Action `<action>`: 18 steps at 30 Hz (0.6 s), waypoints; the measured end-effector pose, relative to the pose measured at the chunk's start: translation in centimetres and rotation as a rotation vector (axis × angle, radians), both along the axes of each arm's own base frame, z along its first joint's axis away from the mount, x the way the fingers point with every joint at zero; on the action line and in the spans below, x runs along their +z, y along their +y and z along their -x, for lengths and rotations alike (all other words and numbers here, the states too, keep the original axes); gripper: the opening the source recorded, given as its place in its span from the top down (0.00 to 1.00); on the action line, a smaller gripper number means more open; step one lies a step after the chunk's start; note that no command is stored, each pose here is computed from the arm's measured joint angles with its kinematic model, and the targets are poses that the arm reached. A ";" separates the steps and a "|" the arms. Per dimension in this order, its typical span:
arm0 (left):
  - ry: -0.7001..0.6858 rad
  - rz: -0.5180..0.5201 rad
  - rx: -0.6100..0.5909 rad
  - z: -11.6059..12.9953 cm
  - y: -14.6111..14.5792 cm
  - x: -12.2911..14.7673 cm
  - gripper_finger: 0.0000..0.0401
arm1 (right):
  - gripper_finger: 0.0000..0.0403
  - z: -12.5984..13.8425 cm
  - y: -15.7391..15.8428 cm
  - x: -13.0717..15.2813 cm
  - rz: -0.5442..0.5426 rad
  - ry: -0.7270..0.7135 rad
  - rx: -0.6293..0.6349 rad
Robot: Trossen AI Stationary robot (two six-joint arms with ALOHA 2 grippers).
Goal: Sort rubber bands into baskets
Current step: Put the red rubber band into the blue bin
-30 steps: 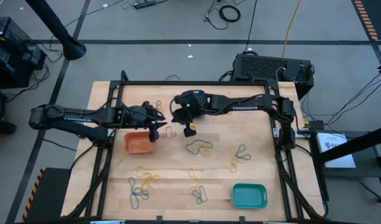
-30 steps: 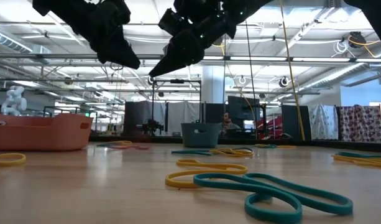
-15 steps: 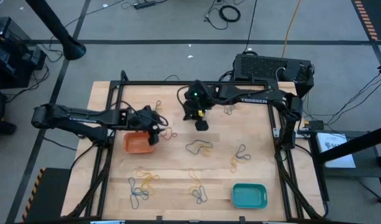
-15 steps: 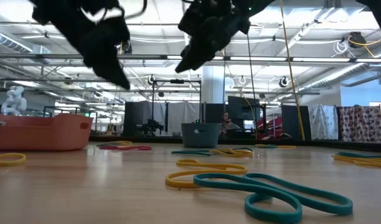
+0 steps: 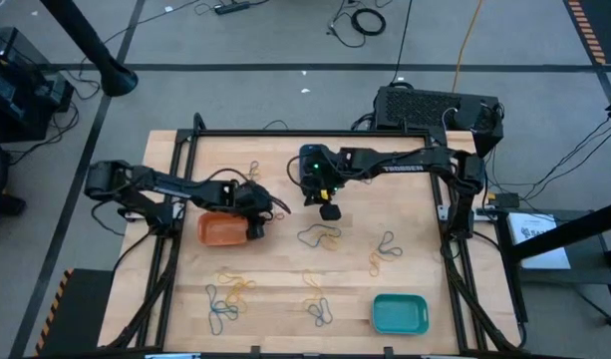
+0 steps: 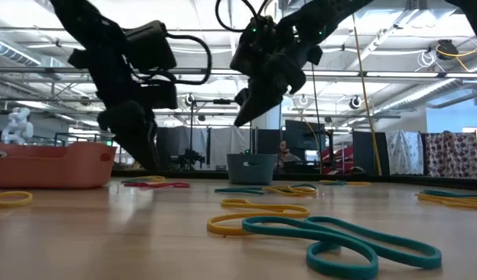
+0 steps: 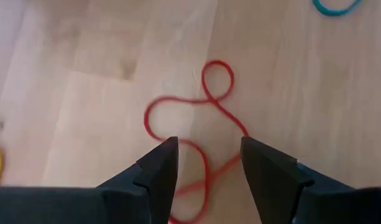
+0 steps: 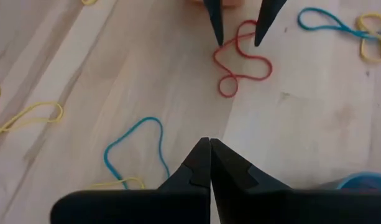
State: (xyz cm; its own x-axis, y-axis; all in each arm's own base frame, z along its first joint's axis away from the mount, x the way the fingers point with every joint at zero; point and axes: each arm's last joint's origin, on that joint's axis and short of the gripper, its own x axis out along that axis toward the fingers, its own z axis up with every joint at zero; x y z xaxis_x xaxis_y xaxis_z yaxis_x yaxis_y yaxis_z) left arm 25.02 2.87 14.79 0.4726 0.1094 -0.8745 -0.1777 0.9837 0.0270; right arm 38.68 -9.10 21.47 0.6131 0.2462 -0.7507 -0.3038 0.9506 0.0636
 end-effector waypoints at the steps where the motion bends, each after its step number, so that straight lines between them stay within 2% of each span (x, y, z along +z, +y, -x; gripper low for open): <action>1: 0.001 -0.002 -0.004 -0.1 0.1 0.0 0.54 | 1.00 0.1 0.0 -0.1 -0.001 0.005 0.000; 7: 0.013 0.067 -0.082 -0.1 0.2 -0.1 0.54 | 1.00 0.1 0.0 -0.1 -0.001 0.002 0.015; 12: 0.047 0.089 -0.076 0.0 0.4 0.1 0.54 | 1.00 0.1 0.0 -0.1 0.000 -0.001 0.026; 18: 0.056 0.100 -0.080 -1.5 0.6 3.1 0.54 | 1.00 0.1 0.0 -0.1 0.010 -0.005 0.039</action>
